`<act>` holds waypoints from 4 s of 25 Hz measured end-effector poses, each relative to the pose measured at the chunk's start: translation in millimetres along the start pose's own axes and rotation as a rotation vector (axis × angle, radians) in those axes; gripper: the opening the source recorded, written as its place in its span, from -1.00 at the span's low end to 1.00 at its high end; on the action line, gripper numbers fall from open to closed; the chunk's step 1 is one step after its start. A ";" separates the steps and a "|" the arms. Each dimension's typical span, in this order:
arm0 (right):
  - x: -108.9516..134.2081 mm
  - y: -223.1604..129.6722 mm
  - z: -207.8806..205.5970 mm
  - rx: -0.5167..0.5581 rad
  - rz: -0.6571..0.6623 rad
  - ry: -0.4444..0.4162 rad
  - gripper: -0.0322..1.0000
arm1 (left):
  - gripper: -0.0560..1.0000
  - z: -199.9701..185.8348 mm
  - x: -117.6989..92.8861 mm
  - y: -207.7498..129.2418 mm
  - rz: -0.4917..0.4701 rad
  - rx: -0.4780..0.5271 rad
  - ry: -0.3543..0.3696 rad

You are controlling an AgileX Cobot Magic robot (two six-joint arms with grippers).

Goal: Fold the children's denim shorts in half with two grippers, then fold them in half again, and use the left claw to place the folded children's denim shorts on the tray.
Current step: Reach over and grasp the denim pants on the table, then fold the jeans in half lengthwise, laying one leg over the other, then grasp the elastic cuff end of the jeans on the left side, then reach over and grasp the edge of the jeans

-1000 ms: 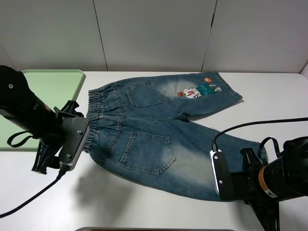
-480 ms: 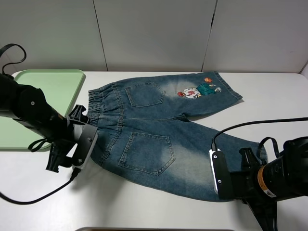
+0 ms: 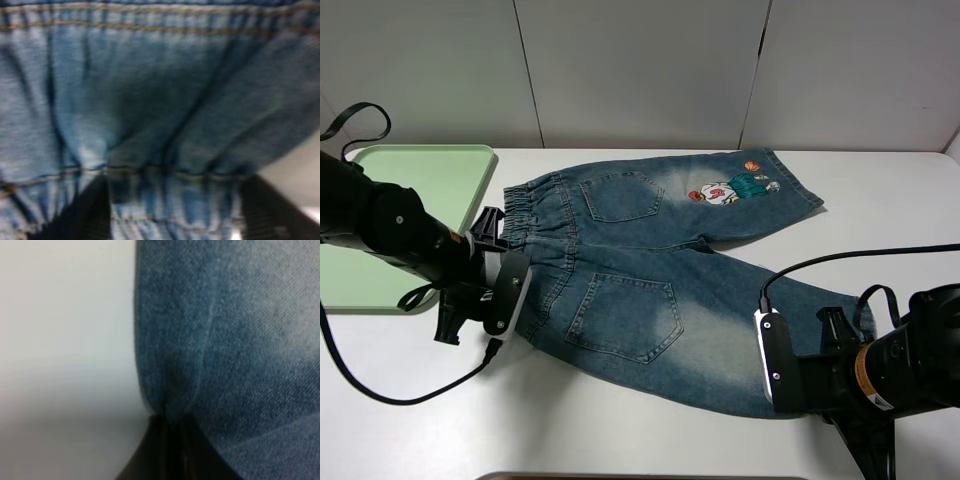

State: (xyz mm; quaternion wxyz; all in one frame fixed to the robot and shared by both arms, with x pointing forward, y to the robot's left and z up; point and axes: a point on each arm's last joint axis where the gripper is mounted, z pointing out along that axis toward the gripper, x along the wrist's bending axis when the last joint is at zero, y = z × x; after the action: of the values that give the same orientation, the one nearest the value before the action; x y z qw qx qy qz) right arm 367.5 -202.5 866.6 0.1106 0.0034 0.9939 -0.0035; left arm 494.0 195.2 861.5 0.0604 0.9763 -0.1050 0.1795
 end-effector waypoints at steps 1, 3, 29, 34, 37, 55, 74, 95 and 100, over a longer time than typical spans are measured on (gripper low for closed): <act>0.0 0.1 0.0 -0.001 0.004 0.000 -0.99 | -0.23 1.6 -2.2 -0.2 0.000 0.001 -0.021; 0.0 0.1 0.0 -0.001 0.007 0.000 -0.99 | -0.49 1.7 -4.5 -0.2 0.000 0.001 -0.045; -58.3 24.6 -27.1 0.112 0.362 -0.139 -0.99 | -0.75 -85.8 -19.8 10.9 -0.392 0.009 -0.426; -88.3 37.6 -46.1 0.094 0.462 -0.256 -0.99 | -0.75 -106.0 -19.1 2.5 -0.489 0.106 -0.354; -106.2 47.6 -59.2 0.048 0.496 -0.322 -0.99 | -0.75 -111.3 -16.8 -2.6 -0.572 0.164 -0.293; -172.7 82.3 -72.9 -0.164 0.563 -0.474 -0.99 | -0.76 -110.9 23.4 -22.3 -0.625 0.221 0.196; -232.0 113.4 -37.6 -0.251 0.494 -0.526 -0.99 | -0.75 -63.7 41.6 -68.4 -0.671 0.146 0.269; -311.9 104.5 -90.8 -0.503 0.911 -0.739 0.18 | 0.09 -82.2 65.3 -101.6 -1.161 -0.187 0.568; -308.8 92.2 -112.5 -0.444 0.962 -0.781 0.18 | 0.10 -116.5 74.5 -95.1 -1.214 -0.326 0.694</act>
State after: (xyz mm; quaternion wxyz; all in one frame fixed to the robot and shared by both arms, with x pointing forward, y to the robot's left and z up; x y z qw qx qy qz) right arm 644.6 -111.3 1043.7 0.4505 0.4228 0.7454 0.2504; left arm 544.3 292.0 989.1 0.3246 0.7276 0.4562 0.3963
